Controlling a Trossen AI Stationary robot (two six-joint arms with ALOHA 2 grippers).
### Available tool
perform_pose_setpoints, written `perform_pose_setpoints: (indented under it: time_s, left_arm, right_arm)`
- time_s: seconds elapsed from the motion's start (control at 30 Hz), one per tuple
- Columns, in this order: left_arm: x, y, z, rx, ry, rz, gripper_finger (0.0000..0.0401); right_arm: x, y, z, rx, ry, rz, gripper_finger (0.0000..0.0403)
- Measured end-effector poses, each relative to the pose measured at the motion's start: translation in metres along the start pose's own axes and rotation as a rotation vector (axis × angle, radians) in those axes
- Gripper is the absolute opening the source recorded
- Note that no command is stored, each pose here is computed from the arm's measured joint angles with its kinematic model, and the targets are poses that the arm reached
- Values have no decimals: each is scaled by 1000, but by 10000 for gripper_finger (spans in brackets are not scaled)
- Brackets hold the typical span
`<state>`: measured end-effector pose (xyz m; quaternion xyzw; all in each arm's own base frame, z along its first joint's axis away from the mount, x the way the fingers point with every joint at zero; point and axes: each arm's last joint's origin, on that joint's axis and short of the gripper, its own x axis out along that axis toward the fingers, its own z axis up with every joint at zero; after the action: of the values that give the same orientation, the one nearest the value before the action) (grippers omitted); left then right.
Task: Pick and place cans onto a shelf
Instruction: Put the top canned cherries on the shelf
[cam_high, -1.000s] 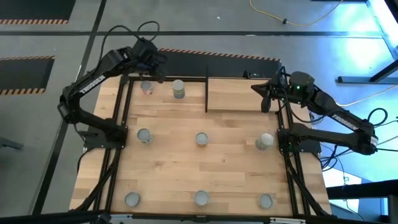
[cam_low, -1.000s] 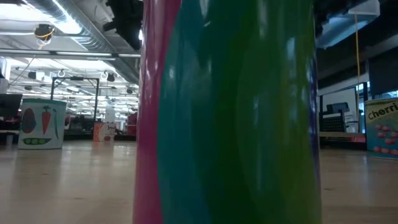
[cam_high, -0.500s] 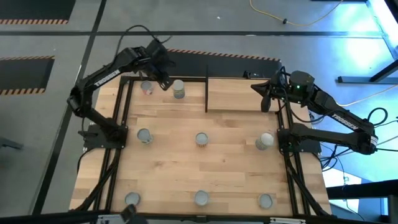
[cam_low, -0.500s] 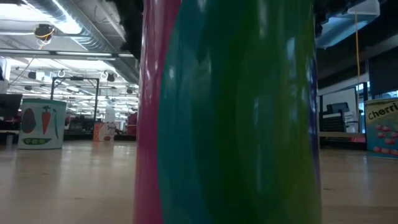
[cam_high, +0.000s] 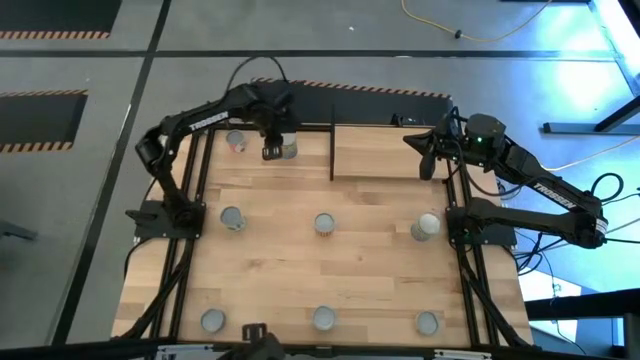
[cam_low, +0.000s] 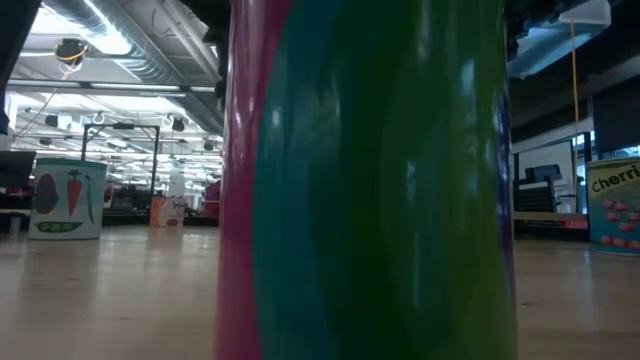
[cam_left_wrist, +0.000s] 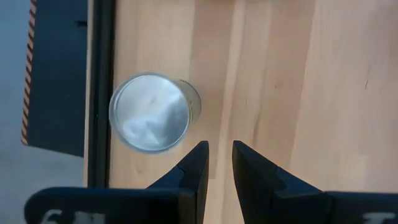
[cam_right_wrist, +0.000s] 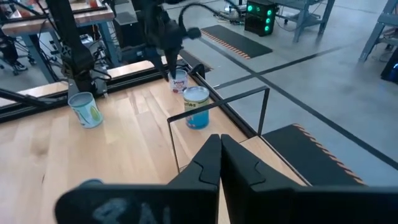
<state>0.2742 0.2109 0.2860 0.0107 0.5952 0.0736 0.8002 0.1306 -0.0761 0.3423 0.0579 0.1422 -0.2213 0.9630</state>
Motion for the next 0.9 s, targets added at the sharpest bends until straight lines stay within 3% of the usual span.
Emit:
perform_pose_setpoints:
  time_s: [0.2,0.37,0.9]
  left_arm:
    - [27,2,6,58,116,78,66]
    - [43,6,10,99,125,91,66]
    - [44,12,8,19,92,59,66]
  right_arm:
    - [0,0,0,-6,0,0,8]
    - [0,0,0,-6,1,0,8]
    - [0,0,0,-6,3,0,8]
